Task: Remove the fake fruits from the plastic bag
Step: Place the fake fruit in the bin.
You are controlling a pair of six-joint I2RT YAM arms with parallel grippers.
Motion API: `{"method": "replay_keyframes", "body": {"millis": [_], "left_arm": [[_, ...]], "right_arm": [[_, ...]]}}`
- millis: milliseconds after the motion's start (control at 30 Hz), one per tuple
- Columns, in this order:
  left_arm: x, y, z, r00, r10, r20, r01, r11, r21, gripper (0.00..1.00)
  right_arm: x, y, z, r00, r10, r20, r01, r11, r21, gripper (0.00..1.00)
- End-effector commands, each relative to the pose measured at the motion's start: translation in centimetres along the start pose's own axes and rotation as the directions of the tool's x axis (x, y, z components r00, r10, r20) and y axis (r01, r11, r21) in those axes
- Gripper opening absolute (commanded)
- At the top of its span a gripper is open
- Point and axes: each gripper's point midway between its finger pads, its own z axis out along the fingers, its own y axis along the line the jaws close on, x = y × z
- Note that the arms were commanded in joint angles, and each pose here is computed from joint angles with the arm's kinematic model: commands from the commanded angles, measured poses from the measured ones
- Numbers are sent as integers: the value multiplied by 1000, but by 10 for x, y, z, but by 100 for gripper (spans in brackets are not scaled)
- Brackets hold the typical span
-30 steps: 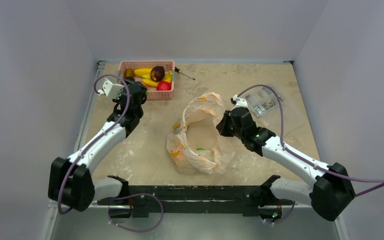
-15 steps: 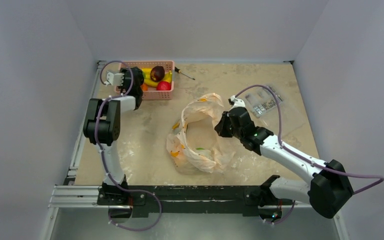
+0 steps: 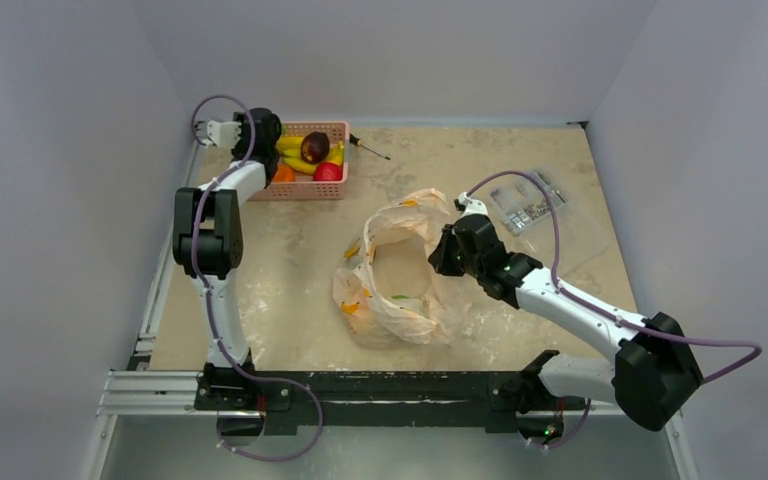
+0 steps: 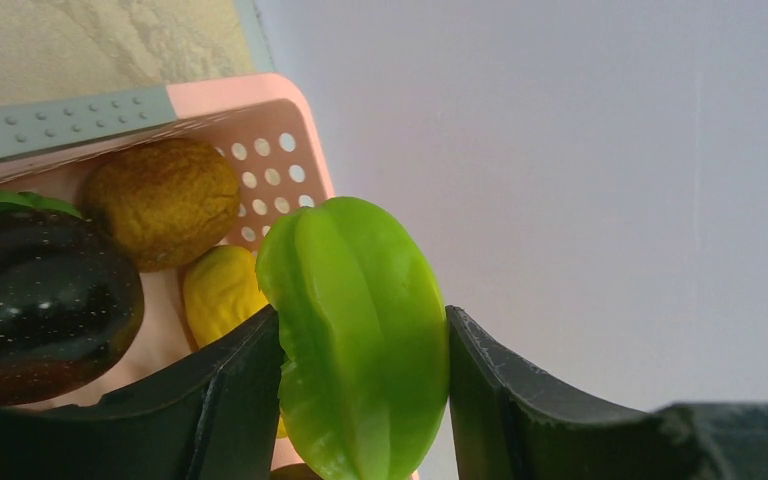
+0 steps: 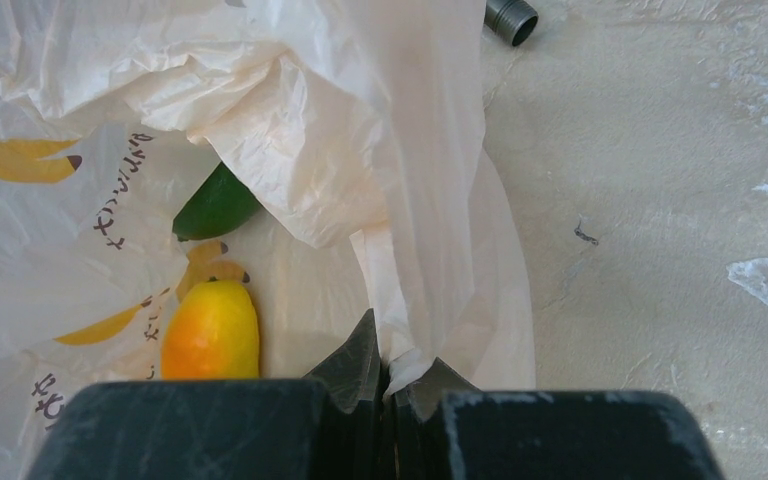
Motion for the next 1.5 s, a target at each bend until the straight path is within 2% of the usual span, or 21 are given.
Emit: {"method": "replay_keyframes", "body": {"millis": [0, 167, 267, 367, 433, 467, 633, 733, 867, 967, 1100, 1200, 1300, 1467], "left_arm": [[-2, 17, 11, 1000, 19, 6, -19, 995, -102, 44], [3, 33, 12, 999, 33, -10, -35, 985, -170, 47], [5, 48, 9, 998, 54, -25, -58, 973, -224, 54], [0, 53, 6, 996, 88, -19, -90, 965, -244, 73], [-4, 52, 4, 994, 110, -23, -112, 962, -250, 96], [-5, 52, 3, 993, 111, -29, -115, 961, -253, 100], [-13, 38, -8, 990, 118, -75, -133, 960, -244, 100], [-22, 10, -24, 976, 187, -114, -205, 963, -175, 100], [-36, -20, -66, 950, 245, -194, -269, 957, -109, 100], [-38, -26, -105, 920, 265, -288, -293, 954, -57, 100], [-22, -12, -172, 836, 261, -482, -280, 959, 35, 99], [3, 0, -222, 733, 263, -628, -227, 964, 138, 97], [25, 12, -275, 595, 347, -725, -238, 938, 253, 96], [38, 36, -357, 361, 484, -797, -246, 874, 419, 96]], "right_arm": [[-14, 11, -5, 999, 13, 43, -11, 999, -38, 0], [-15, 10, -8, 998, 14, 55, -12, 999, -34, 0], [-16, 10, -10, 998, 14, 57, -12, 999, -35, 0], [-17, 11, -12, 998, 15, 62, -12, 999, -39, 0], [-17, 10, -13, 998, 19, 66, -16, 999, -41, 0], [-17, 11, -13, 998, 19, 68, -16, 999, -43, 0], [-18, 12, -14, 998, 19, 68, -16, 999, -50, 0], [-18, 11, -13, 997, 9, 73, -5, 999, -46, 0], [-22, 11, -12, 996, -5, 85, 9, 999, -43, 0], [-26, 14, -12, 995, -12, 94, 16, 999, -48, 0], [-29, 18, -15, 995, -32, 95, 38, 997, -62, 0], [-32, 21, -20, 994, -52, 97, 59, 996, -72, 0], [-36, 21, -26, 992, -67, 108, 75, 995, -70, 0], [-43, 23, -33, 990, -72, 124, 81, 994, -70, 0]]}}
